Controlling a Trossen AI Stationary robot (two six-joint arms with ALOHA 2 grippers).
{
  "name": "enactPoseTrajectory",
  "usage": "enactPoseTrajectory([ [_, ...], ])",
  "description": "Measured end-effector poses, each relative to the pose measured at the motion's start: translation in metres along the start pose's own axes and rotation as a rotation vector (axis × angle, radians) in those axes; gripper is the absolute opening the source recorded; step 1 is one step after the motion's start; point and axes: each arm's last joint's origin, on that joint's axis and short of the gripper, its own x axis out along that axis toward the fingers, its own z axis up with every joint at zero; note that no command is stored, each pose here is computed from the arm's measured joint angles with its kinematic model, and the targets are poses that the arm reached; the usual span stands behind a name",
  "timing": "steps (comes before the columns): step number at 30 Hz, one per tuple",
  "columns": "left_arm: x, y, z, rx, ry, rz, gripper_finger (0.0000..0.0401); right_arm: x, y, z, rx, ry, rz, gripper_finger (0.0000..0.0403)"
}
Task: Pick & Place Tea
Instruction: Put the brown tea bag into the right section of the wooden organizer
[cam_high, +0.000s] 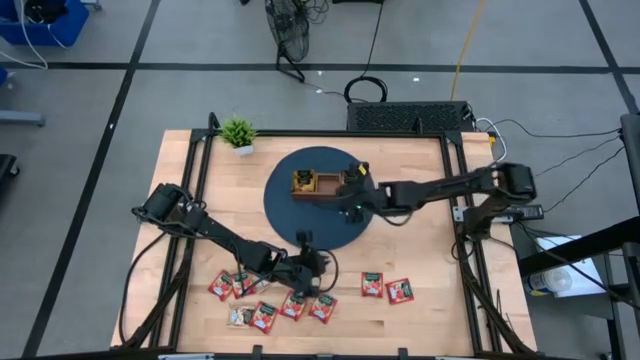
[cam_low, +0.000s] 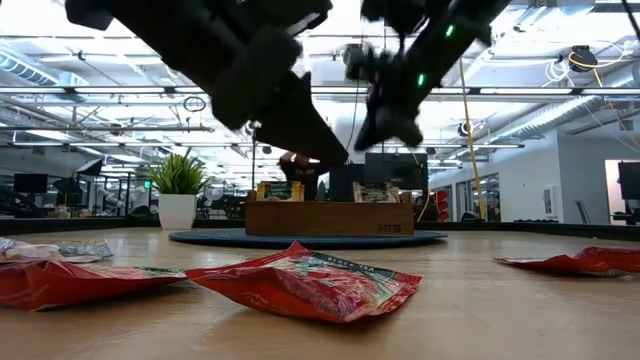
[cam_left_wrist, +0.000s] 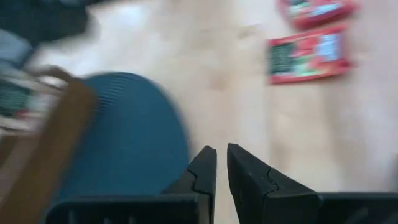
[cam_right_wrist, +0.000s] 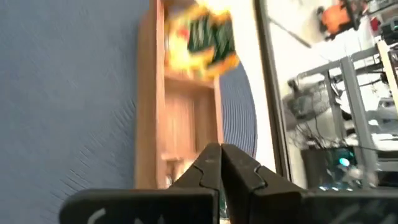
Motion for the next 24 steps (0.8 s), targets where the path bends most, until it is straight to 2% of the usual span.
enactPoseTrajectory([
  [2, 0.000, -0.002, 0.000, -0.002, 0.008, -0.058, 0.0047, -0.017, 0.001, 0.006, 0.052, -0.061, 0.025, 0.0000],
  [8, -0.002, -0.007, -0.007, 0.075, 0.079, -0.236, 0.0047, -0.047, 0.021, 0.011, 0.148, -0.287, 0.249, 0.0000],
  [13, -0.005, -0.011, -0.014, 0.102, 0.159, -0.323, 0.0049, -0.053, 0.048, -0.004, 0.166, -0.443, 0.276, 0.0000],
  [17, -0.017, -0.019, -0.015, 0.151, 0.305, -0.321, 0.0080, -0.053, 0.067, -0.023, 0.180, -0.521, 0.289, 0.0000],
  [22, -0.050, -0.022, -0.002, 0.116, 0.605, -0.184, 0.0150, -0.052, 0.082, -0.050, 0.226, -0.580, 0.307, 0.0000],
  [24, -0.066, -0.027, 0.000, 0.142, 0.690, -0.173, 0.0175, -0.053, 0.084, -0.059, 0.243, -0.617, 0.303, 0.0000],
])
